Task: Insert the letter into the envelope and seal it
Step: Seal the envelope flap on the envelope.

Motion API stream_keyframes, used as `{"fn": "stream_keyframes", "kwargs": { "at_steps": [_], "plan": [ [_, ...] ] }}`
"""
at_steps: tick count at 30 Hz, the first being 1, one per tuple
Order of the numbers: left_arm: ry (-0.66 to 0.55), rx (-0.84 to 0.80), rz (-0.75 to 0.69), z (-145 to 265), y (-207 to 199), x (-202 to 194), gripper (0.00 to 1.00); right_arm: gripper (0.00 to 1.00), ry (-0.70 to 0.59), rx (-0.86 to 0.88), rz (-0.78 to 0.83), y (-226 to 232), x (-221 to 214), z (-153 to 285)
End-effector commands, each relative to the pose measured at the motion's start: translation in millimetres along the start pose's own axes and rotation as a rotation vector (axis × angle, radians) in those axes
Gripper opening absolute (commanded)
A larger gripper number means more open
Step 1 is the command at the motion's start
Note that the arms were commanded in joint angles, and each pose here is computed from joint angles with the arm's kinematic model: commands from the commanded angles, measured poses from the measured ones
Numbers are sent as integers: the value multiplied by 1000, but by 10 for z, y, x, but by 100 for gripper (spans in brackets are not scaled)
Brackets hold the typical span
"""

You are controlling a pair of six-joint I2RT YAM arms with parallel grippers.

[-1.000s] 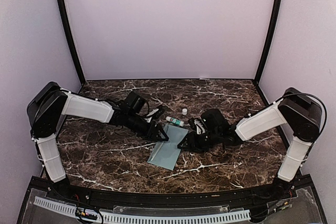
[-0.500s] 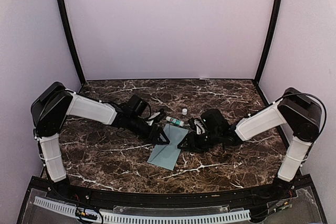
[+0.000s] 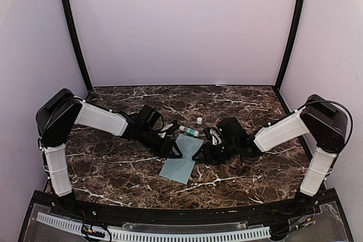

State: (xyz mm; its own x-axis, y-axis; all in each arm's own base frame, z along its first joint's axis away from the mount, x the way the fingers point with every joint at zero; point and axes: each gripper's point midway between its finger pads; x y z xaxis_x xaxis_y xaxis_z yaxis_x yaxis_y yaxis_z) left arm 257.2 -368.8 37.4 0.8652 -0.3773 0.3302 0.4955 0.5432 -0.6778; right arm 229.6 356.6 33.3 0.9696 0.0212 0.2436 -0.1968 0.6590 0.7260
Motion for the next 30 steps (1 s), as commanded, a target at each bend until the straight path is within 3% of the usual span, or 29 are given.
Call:
{"fn": "stream_keyframes", "kwargs": {
  "at_steps": [1, 12, 30],
  "plan": [
    [44, 51, 27, -38, 138, -191, 46, 34, -53, 38, 41, 280, 169, 96],
    [35, 63, 12, 2, 130, -183, 30, 18, -79, 105, 79, 561, 367, 57],
    [28, 68, 3, 17, 125, -163, 23, 3, 2, 165, 89, 619, 368, -476]
  ]
}}
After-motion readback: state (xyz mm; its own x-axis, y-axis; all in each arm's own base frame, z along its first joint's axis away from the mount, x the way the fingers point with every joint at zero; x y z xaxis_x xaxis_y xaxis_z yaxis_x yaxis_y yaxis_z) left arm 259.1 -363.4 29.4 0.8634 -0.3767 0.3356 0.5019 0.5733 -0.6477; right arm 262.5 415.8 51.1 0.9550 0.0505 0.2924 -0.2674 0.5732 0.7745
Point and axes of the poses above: each gripper's point midway between its finger pads, its own z axis back along the fingers, its own y axis along the line the jaws close on, x = y × z, and after that the axes turned 3 degrees about -z, right-handed
